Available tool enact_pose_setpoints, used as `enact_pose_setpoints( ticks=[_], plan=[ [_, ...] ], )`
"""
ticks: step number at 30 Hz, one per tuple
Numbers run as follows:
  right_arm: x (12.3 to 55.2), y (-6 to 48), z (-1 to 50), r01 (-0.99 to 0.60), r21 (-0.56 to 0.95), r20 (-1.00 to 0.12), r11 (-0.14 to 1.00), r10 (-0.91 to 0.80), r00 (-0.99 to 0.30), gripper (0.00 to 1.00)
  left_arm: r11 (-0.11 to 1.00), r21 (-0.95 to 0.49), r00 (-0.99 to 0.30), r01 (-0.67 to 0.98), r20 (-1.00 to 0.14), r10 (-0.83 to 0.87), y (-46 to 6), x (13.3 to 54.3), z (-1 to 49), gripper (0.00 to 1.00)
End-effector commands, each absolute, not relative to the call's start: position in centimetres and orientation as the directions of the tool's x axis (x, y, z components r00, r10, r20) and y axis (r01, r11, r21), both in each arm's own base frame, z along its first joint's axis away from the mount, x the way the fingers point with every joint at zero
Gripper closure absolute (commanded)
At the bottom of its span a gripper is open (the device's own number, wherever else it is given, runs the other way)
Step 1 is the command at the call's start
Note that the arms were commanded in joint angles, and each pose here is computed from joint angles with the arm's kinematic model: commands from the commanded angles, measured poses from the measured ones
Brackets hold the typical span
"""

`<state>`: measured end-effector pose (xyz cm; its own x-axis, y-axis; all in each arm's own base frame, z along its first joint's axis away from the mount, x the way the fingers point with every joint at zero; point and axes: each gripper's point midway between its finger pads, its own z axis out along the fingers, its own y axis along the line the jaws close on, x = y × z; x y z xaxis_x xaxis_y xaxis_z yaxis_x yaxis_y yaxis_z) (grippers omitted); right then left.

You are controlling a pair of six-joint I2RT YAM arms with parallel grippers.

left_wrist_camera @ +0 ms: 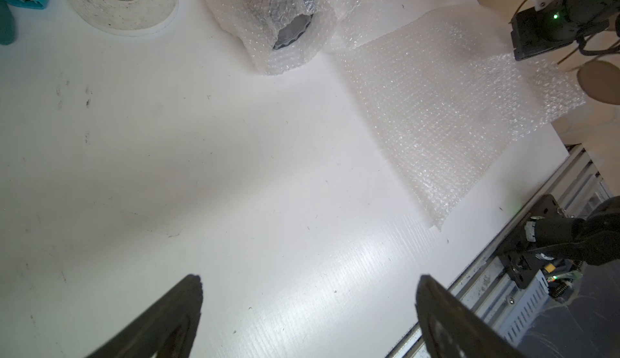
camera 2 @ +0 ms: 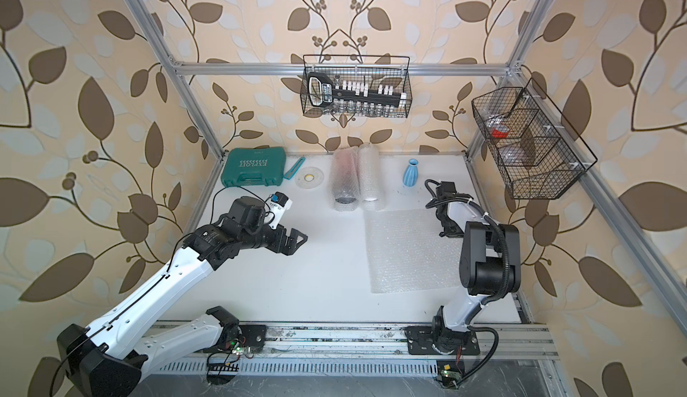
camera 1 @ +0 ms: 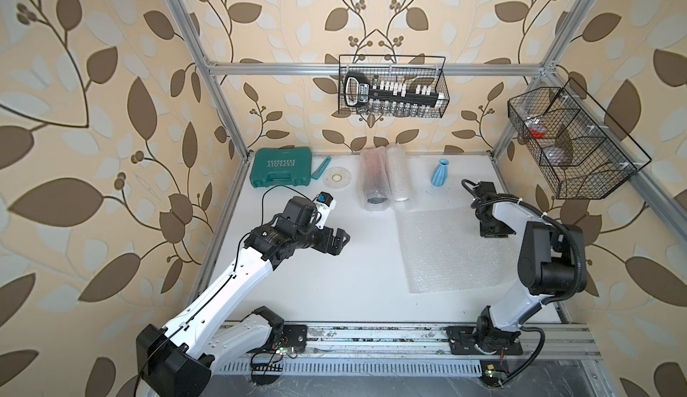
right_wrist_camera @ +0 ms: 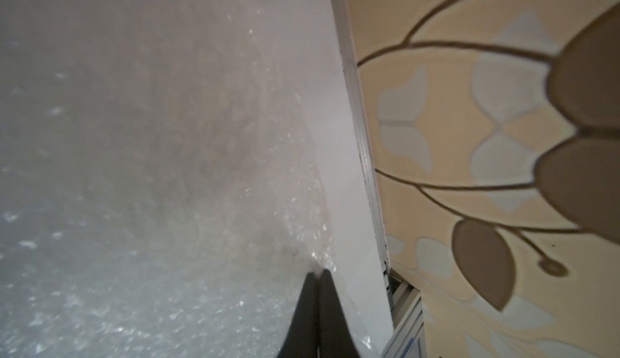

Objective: Unwrap the vase from the bubble wrap
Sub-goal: Move the bubble wrap to the center of the board.

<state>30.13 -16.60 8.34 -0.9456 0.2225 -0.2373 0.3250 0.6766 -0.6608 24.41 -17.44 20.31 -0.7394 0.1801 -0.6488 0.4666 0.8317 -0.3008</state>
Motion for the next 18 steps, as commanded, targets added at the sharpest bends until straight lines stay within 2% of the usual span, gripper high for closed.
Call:
enact_pose_setpoints(
  ticks=[1,7,8,9,11,12,14,18],
  plan=[
    [30.3,-19.2,9.6,0.284,-0.743,-0.223,0.606,0.176,-0.959,1.00,0.842,-0.273,-0.729,0.465,-0.658,0.190,-16.9,24.6,20.4,0.01],
    [30.5,-21.4,9.9,0.282,-0.778,-0.212,0.561,0.189,-0.959,1.00,0.860,-0.259,-0.740,0.439,-0.647,0.184,-16.9,25.7,20.3,0.01],
    [30.6,-21.6,10.0,0.293,-0.776,-0.218,0.559,0.199,-0.956,0.95,0.865,-0.254,-0.742,0.433,-0.646,0.182,-16.9,26.1,20.4,0.01],
    [30.7,-21.6,10.1,0.304,-0.770,-0.225,0.561,0.206,-0.952,0.86,0.869,-0.252,-0.743,0.426,-0.645,0.177,-17.0,26.4,20.5,0.01],
    [31.0,-21.1,10.1,0.353,-0.726,-0.258,0.591,0.242,-0.935,0.60,0.873,-0.253,-0.746,0.416,-0.644,0.169,-17.3,27.4,20.7,0.01],
    [31.2,-20.6,9.9,0.373,-0.691,-0.269,0.620,0.259,-0.928,0.54,0.874,-0.258,-0.748,0.412,-0.644,0.162,-17.5,27.9,20.9,0.01],
    [32.0,-19.1,9.6,0.419,-0.601,-0.306,0.680,0.289,-0.907,0.49,0.880,-0.272,-0.758,0.390,-0.637,0.139,-18.0,29.2,21.1,0.01],
    [33.3,-16.0,9.4,0.469,-0.437,-0.381,0.768,0.315,-0.869,0.47,0.889,-0.302,-0.788,0.344,-0.608,0.098,-19.1,32.1,21.0,0.01]
  ],
)
